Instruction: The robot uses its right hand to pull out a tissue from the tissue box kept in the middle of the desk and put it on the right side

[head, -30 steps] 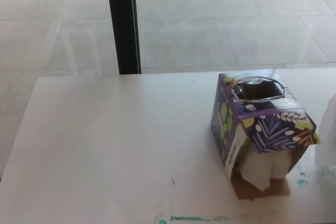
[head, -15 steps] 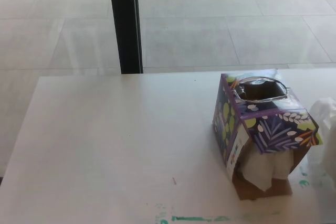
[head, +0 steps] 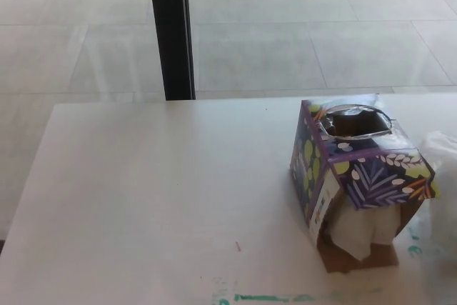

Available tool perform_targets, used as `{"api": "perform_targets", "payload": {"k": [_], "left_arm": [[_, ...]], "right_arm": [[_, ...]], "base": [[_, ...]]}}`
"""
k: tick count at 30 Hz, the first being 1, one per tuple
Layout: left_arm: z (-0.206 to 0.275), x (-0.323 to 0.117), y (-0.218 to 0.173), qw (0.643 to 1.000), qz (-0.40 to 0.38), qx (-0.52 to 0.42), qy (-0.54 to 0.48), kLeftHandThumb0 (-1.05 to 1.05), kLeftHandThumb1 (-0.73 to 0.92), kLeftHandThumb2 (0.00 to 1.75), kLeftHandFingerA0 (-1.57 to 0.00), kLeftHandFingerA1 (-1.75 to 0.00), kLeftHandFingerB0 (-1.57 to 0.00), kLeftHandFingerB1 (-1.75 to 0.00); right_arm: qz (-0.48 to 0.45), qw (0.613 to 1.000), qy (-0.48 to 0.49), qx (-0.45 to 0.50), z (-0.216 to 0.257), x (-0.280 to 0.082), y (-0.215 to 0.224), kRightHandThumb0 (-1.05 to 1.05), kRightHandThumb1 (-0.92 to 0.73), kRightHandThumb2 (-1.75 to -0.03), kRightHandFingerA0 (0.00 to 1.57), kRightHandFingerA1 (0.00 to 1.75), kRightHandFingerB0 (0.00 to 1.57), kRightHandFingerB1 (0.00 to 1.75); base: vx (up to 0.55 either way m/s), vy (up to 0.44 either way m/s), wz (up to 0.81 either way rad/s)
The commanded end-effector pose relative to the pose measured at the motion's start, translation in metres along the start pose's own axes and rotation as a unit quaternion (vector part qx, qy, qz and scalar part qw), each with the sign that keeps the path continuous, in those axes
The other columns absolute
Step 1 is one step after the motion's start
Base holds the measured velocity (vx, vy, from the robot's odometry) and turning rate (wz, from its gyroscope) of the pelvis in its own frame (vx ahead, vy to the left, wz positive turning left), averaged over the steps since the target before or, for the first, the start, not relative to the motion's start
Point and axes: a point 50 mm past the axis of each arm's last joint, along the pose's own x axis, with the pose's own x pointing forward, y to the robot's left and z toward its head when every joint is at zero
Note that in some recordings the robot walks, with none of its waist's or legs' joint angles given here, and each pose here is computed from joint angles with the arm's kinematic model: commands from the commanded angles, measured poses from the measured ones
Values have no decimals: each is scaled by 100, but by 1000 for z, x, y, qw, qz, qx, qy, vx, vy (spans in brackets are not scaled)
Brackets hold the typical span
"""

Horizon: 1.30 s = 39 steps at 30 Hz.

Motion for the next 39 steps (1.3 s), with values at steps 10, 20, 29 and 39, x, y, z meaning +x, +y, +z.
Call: {"api": "perform_targets", "payload": {"k": [10,20,29,39], "left_arm": [[-1,-3,12,1000,17,-2,1,-84,90,102,-81,-108,-57,-97],[0,-3,11,1000,12,5,-7,-91,90,104,-80,-109,-56,-99],[2,-1,7,1000,12,-4,-7,-89,90,102,-81,-111,-56,-99],[-2,-1,4,1000,12,-14,1,-87,90,102,-82,-111,-55,-99]], "right_arm": [[-161,953,88,240,-103,-73,-98,-76,-44,-75,0,15,1,0],[-232,896,177,334,-142,-127,-37,-50,-55,-72,1,32,9,32],[-289,657,376,586,-148,-170,142,-45,-65,-58,28,84,32,47],[-317,504,467,654,-110,-201,226,-55,-56,-98,79,116,26,60]], "base": [[0,0,0],[0,0,0],[0,0,0],[0,0,0]]}}
